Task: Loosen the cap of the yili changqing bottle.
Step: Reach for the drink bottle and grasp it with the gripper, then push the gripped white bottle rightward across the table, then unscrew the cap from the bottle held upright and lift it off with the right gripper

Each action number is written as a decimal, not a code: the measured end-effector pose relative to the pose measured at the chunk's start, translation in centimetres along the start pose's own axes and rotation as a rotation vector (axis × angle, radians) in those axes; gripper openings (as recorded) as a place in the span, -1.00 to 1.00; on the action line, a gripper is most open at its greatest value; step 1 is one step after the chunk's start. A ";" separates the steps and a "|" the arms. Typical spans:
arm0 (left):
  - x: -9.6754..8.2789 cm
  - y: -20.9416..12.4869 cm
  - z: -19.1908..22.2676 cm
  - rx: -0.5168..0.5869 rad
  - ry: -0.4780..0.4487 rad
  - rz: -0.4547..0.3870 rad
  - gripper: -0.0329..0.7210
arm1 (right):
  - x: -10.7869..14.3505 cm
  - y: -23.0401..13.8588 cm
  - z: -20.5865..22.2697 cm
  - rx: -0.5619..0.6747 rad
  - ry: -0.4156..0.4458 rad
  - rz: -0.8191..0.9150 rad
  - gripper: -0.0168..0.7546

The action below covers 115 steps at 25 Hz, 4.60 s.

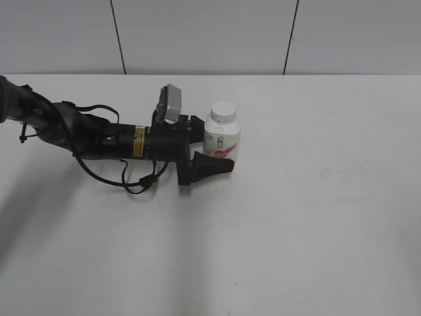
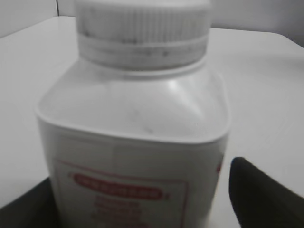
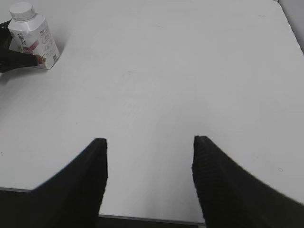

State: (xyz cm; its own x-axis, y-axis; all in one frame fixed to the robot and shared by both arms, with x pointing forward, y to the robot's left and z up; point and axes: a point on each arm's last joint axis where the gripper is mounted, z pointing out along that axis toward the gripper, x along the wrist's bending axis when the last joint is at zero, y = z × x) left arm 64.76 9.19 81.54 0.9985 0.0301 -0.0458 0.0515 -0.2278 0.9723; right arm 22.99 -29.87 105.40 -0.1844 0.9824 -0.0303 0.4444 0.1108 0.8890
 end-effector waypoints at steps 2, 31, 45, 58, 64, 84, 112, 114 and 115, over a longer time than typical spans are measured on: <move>-0.1 -0.1 0.0 0.007 -0.009 0.004 0.59 | 0.0 0.0 0.0 0.000 0.000 0.000 0.24; -4.3 1.6 -1.3 0.051 -0.015 -0.090 0.21 | 0.0 0.0 0.0 0.000 0.000 0.000 0.24; -6.8 0.0 -0.1 0.022 0.029 -0.023 0.21 | 0.0 0.0 0.0 0.000 0.000 0.000 0.24; -7.0 -0.4 0.0 0.014 0.024 -0.021 0.21 | 0.0 0.0 0.0 0.000 0.000 0.000 0.24; -7.4 -0.4 0.0 0.023 -0.016 -0.006 0.21 | 0.0 0.0 0.0 0.000 0.000 0.000 0.24; -7.4 -0.4 0.0 0.021 -0.019 -0.006 0.21 | 0.2 0.0 0.0 -0.002 0.021 0.018 0.24; -7.3 -0.5 0.0 0.053 -0.005 0.003 0.20 | 2.4 16.7 17.7 0.740 0.196 0.344 0.24; -7.2 -0.4 0.0 0.056 0.001 0.004 0.20 | 3.7 17.1 19.9 0.793 0.205 0.352 0.24; -7.2 -0.4 0.0 0.057 0.002 0.004 0.20 | 4.3 17.4 21.0 0.814 0.205 0.362 0.24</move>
State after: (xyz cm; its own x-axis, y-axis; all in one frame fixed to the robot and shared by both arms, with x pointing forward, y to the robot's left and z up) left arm 57.54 9.02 81.47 0.9987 0.0310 -0.0415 0.0485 -0.2832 0.9578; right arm 48.32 -20.58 111.15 -0.0313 0.9404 0.3386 0.9722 -0.0500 0.2288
